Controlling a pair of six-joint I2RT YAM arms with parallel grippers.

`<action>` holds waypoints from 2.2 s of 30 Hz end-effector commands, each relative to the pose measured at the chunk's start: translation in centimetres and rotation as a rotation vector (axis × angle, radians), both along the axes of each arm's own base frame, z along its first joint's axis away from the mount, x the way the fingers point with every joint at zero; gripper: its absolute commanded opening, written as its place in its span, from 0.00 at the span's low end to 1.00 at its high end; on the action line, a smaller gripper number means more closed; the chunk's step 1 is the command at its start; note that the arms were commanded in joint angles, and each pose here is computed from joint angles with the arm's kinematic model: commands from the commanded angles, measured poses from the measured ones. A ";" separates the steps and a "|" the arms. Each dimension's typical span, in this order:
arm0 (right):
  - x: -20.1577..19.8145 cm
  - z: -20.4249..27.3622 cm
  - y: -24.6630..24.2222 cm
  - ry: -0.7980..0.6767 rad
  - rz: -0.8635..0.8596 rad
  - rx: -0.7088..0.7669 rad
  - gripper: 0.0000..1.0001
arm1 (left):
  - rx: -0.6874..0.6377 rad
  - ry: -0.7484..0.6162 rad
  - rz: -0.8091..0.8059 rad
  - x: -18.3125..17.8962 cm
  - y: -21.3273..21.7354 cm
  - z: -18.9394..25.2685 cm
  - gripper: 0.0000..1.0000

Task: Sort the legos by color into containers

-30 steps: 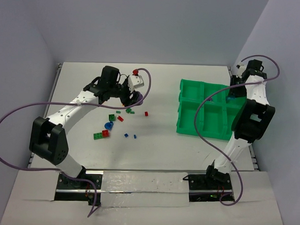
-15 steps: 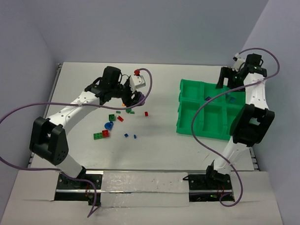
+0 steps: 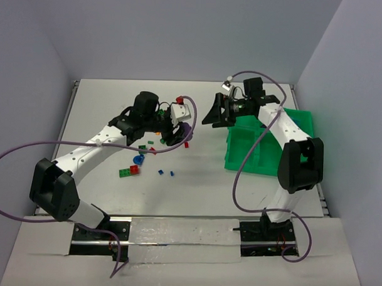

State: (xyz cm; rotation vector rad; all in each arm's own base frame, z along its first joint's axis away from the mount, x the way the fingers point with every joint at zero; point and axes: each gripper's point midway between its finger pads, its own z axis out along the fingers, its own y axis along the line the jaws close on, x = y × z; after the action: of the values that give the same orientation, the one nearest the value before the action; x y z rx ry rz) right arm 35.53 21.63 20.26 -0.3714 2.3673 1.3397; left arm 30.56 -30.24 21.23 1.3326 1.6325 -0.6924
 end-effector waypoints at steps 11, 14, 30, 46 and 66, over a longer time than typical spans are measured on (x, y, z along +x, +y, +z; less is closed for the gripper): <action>-4.2 2.7 7.1 0.023 0.255 0.221 1.00 | -0.046 -0.052 -0.040 -0.9 -1.9 2.1 0.01; -4.9 2.2 7.6 0.044 0.278 0.207 0.99 | -0.046 -0.053 -0.039 -0.9 -1.9 2.1 0.01; -4.5 2.0 4.3 0.076 0.217 0.225 0.00 | 0.009 -0.048 0.053 0.0 -0.6 1.1 0.96; 9.0 1.5 -27.0 -0.279 -0.534 -0.607 0.06 | 0.008 0.084 0.405 4.4 4.2 2.4 0.99; 13.8 -6.9 -29.5 -0.233 -0.592 -0.809 0.19 | 0.008 0.238 0.752 10.1 11.6 -1.9 0.99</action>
State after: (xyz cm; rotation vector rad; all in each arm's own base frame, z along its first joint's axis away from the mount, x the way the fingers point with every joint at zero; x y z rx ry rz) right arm 47.85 -8.04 13.24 0.0231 2.4743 0.1074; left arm 40.05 -19.69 19.96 0.6093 2.1025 -0.4151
